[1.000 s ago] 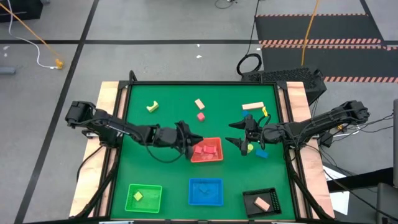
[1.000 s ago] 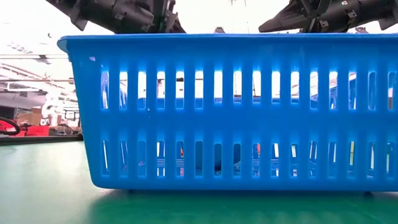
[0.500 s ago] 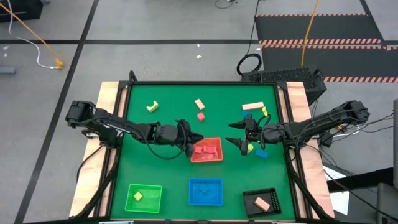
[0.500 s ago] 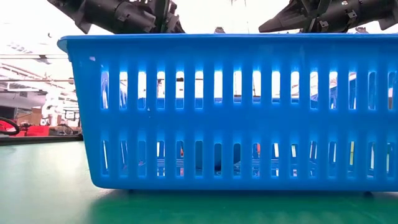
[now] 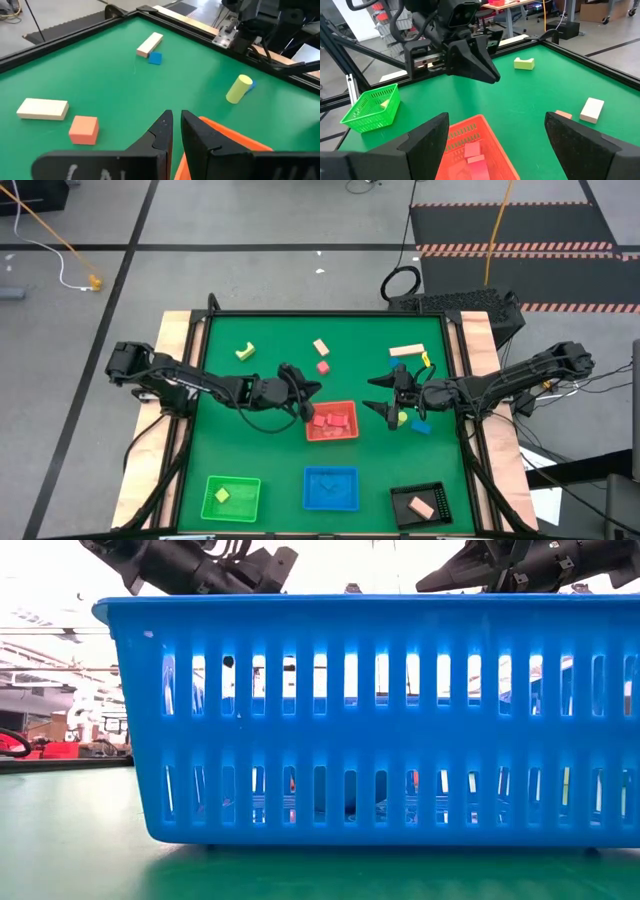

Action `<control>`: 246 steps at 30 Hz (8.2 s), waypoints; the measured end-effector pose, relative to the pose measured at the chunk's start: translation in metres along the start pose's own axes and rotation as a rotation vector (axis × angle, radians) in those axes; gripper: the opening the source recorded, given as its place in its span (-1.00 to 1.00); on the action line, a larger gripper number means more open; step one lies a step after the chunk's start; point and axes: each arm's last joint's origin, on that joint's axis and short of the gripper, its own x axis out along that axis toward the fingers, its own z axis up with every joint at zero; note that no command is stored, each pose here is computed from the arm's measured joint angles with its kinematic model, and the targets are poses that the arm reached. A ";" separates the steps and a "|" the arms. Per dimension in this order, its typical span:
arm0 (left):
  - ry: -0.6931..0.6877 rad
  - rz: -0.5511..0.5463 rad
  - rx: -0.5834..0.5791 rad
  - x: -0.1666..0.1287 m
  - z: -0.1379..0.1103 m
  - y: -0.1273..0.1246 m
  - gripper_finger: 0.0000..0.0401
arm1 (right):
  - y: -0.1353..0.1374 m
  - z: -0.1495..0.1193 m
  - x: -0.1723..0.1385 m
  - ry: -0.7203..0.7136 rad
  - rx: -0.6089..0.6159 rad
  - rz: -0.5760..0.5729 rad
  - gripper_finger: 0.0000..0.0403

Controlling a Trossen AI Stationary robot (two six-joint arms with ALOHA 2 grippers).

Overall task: Sort & place blocks by color
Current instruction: Put the orange block into the orange bin, then put the bottom green block into the green bin

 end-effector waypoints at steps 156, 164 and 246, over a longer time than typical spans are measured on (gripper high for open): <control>0.224 -0.049 0.331 0.093 -0.044 0.117 0.53 | 0.000 0.000 0.000 0.000 0.000 0.000 0.58; 0.171 -0.083 0.307 0.108 -0.061 0.119 0.53 | 0.000 0.000 0.000 0.000 0.000 0.000 0.58; 0.203 -0.344 0.192 0.018 -0.043 -0.022 0.16 | 0.005 0.006 -0.002 -0.024 0.488 0.088 0.58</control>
